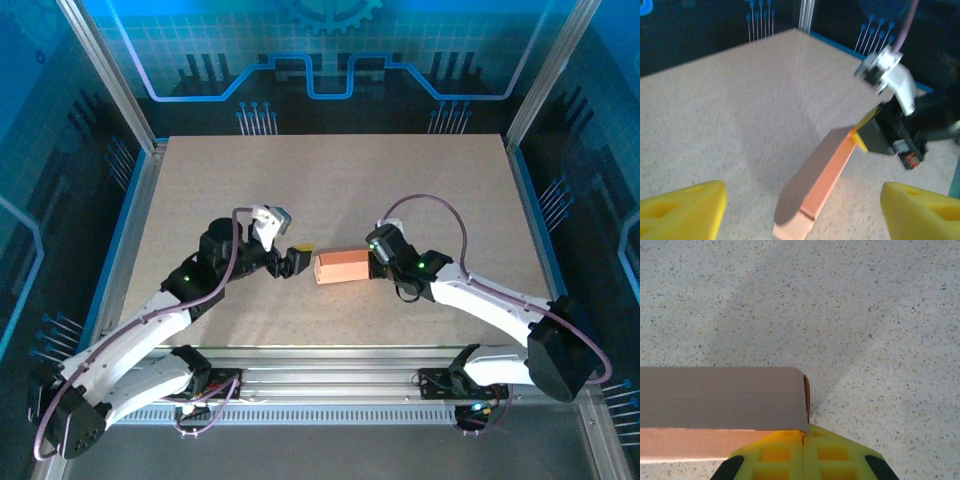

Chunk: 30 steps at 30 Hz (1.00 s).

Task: Fold the paper box

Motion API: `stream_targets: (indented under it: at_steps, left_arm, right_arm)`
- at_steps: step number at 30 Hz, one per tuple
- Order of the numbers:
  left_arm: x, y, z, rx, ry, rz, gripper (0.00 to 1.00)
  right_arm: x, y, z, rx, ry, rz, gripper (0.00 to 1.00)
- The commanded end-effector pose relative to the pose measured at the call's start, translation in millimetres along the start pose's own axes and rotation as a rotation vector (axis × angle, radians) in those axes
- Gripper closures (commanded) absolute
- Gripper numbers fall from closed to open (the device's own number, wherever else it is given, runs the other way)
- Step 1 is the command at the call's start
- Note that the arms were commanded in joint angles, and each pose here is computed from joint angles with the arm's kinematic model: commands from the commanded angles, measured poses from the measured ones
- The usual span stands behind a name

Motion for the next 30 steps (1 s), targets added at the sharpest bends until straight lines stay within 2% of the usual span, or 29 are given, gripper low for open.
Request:
stream_targets:
  at_steps: [1, 5, 8, 21, 30]
  left_arm:
    - [7.2, 8.4, 2.8, 0.009, -0.048, 0.191, 0.28]
    - [20.9, 13.1, -6.6, 0.168, -0.03, 0.365, 0.33]
    - [32.6, 15.1, -9.2, 0.263, -0.039, 0.412, 0.39]
    - [60.8, 28.4, -6.8, 0.264, -0.019, 0.501, 0.59]
    - [73.9, 34.0, -2.6, 0.255, -0.035, 0.534, 0.69]
  right_arm:
    - [-8.0, 5.2, 0.0, -0.004, 0.015, 0.063, 1.0]
    - [-11.1, -0.7, -0.2, -0.01, 0.023, 0.077, 1.0]
    - [-14.2, -8.1, 1.8, -0.021, 0.022, 0.08, 1.0]
    - [-9.9, -12.1, 5.6, -0.033, 0.023, 0.114, 1.0]
    - [-10.9, -11.2, 5.6, -0.034, 0.016, 0.121, 1.0]
Point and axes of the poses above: each hand's point on the last joint's axis, 136 mm out from that joint toward the fingers, its own x axis out along the fingers, its own z axis along the line the jaws close on, y = z × x, the point moved 10 cm from there along -x, back along the fingers, and after that the axes turned 13 degrees about -x, right-handed, at the moved point
